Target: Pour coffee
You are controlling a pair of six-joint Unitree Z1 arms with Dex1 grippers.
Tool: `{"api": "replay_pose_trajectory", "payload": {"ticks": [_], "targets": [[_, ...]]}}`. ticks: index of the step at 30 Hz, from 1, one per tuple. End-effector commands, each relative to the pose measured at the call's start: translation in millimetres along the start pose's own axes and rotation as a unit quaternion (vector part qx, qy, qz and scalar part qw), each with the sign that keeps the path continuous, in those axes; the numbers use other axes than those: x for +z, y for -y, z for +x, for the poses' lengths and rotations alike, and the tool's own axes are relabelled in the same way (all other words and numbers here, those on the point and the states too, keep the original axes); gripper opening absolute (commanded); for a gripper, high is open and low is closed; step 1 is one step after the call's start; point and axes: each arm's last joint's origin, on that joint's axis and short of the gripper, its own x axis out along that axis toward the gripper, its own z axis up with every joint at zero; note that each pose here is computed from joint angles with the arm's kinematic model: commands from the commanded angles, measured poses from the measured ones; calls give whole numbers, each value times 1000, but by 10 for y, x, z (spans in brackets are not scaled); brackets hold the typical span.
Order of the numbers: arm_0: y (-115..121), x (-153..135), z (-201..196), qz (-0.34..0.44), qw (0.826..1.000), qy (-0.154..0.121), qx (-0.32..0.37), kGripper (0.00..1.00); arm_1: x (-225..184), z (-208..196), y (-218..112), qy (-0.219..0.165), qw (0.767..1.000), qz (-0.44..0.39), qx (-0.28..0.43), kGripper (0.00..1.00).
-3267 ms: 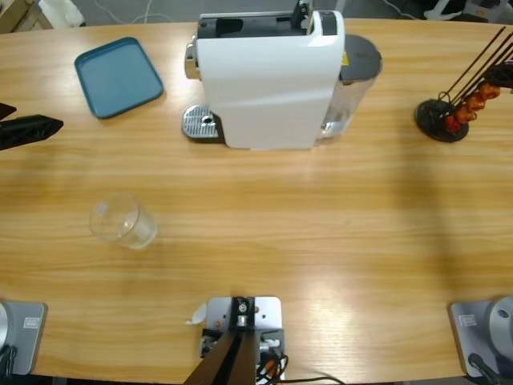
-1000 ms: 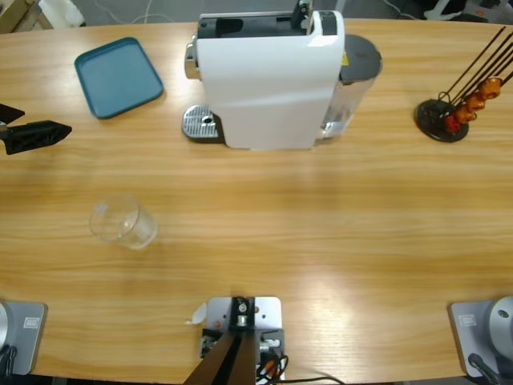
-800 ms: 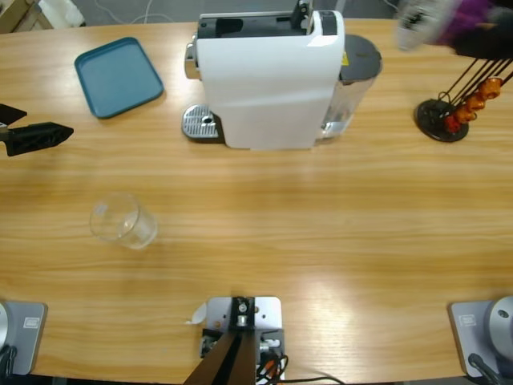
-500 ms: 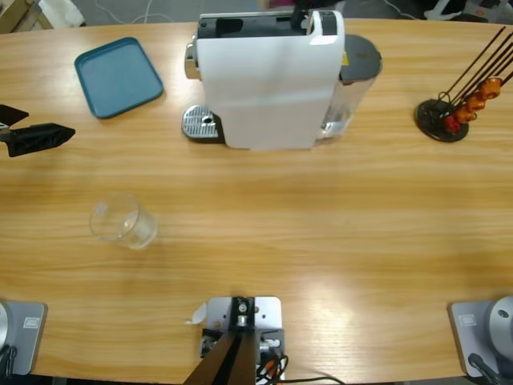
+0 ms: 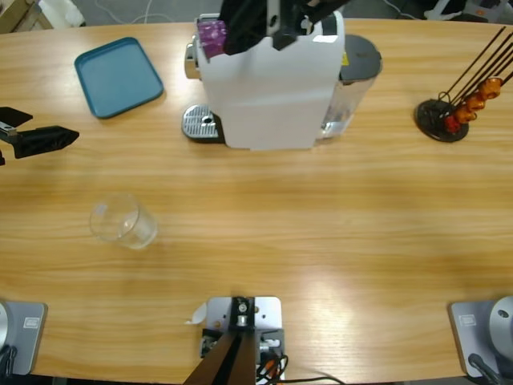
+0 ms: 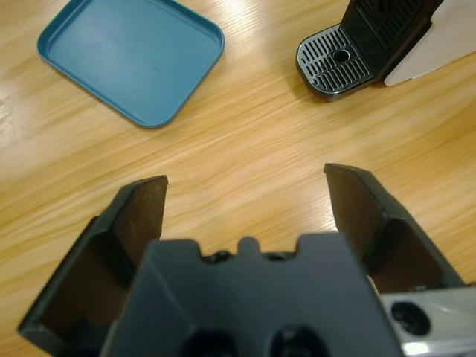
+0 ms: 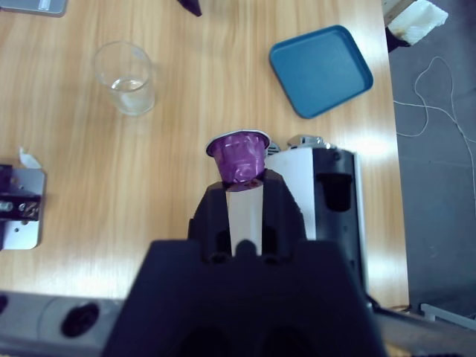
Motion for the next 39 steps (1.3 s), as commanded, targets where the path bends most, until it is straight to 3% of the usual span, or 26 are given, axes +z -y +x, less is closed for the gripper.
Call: {"api": "replay_pose_trajectory", "payload": {"ticks": [1, 25, 39], "targets": [[31, -83, 121, 17, 999, -27, -5, 908, -71, 287, 213, -20, 1000, 4, 9, 0], [42, -77, 167, 19, 999, -36, -4, 911, -306, 470, 646, -38, 999, 26, -15, 0], [43, -77, 173, 20, 999, -38, -4, 909, -402, 531, 730, -45, 998, 37, -17, 0]]}}
